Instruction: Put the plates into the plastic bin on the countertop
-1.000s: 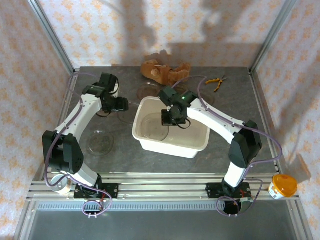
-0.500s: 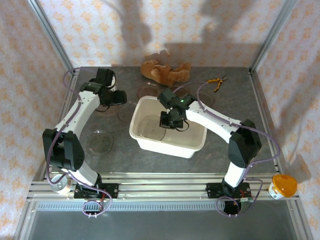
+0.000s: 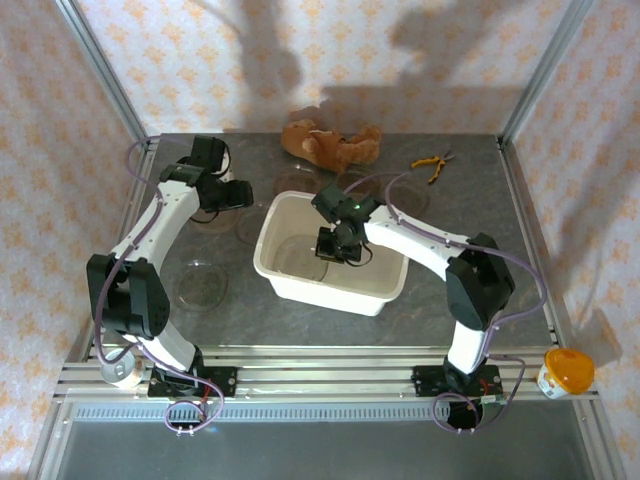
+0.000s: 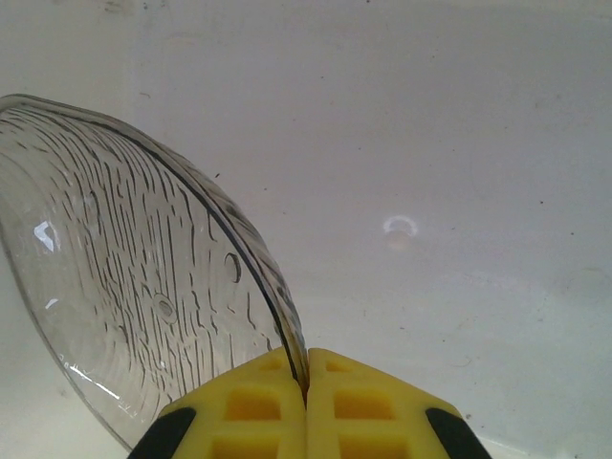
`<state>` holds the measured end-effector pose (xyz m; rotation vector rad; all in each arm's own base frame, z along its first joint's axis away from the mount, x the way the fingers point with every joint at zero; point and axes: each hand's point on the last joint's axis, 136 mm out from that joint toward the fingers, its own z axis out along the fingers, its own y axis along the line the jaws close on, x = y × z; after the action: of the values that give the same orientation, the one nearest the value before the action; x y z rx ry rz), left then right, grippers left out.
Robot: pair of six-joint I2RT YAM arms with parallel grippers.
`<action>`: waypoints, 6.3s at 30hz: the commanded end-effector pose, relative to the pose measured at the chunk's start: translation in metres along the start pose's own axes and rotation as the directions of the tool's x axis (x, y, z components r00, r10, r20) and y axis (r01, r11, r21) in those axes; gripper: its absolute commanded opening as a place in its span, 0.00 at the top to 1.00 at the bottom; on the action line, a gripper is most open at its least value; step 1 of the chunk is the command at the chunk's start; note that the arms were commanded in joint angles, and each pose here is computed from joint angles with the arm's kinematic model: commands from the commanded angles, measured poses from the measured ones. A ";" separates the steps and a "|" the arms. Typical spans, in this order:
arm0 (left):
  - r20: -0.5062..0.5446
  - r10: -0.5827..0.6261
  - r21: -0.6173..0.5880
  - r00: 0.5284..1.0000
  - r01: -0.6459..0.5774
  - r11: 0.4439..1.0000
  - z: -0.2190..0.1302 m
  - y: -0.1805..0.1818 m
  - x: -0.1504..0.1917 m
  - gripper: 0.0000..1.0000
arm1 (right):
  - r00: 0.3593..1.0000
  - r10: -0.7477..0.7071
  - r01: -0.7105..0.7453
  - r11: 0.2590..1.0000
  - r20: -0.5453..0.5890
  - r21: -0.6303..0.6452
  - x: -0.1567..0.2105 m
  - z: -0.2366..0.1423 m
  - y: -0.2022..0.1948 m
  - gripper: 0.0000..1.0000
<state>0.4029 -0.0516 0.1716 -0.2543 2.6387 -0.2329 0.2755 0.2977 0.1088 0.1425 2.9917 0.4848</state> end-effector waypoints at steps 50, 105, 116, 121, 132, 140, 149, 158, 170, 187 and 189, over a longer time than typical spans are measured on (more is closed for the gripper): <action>-0.223 -0.024 -0.025 0.975 0.019 1.000 0.038 -0.005 0.067 0.38 | 0.984 -0.133 0.121 0.987 0.120 0.104 -0.017 -0.035 -0.009 0.45; -0.025 -0.809 -0.081 0.587 0.805 0.587 0.092 0.018 0.076 0.38 | 0.887 -0.310 0.305 0.950 0.342 0.071 -0.060 -0.152 -0.050 0.44; -0.036 -0.812 -0.138 0.582 0.802 0.581 0.117 0.027 0.094 0.45 | 0.885 -0.311 0.294 0.950 0.346 0.102 -0.063 -0.150 -0.055 0.44; -0.058 -0.807 -0.145 0.588 0.795 0.589 0.125 0.025 0.097 0.54 | 0.882 -0.308 0.289 0.951 0.356 0.108 -0.067 -0.150 -0.054 0.44; -0.087 -0.805 -0.117 0.587 0.797 0.593 0.129 0.021 0.102 0.82 | 0.888 -0.309 0.284 0.951 0.341 0.123 -0.068 -0.145 -0.056 0.43; -0.070 -0.790 -0.045 0.610 0.789 0.613 0.118 0.012 0.081 0.92 | 0.881 -0.304 0.280 0.953 0.362 0.118 -0.071 -0.151 -0.054 0.43; -0.039 -0.754 0.087 0.656 0.754 0.651 0.089 -0.008 0.036 0.97 | 0.860 -0.254 0.232 0.967 0.442 0.103 -0.071 -0.166 -0.058 0.43; 0.127 -0.658 0.163 0.742 0.639 0.752 0.028 -0.015 -0.022 1.00 | 0.843 -0.261 0.242 0.965 0.470 0.101 -0.079 -0.172 -0.052 0.42; 0.257 -0.496 0.186 0.830 0.461 0.868 -0.040 -0.026 -0.054 1.00 | 0.821 -0.286 0.297 0.953 0.493 0.059 -0.091 -0.179 -0.031 0.42; 0.242 -0.053 0.341 0.969 -0.033 0.940 -0.108 -0.117 -0.063 1.00 | 0.797 -0.289 0.455 0.864 0.530 -0.214 -0.134 -0.209 0.062 0.42; 0.227 -0.015 0.366 0.974 -0.071 0.928 -0.109 -0.128 -0.059 1.00 | 0.795 -0.292 0.452 0.870 0.532 -0.198 -0.143 -0.207 0.060 0.43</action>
<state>0.4306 -0.1319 0.3241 -0.2665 2.2466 -0.6220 0.3876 0.2762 0.3225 -0.2941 2.3600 0.7305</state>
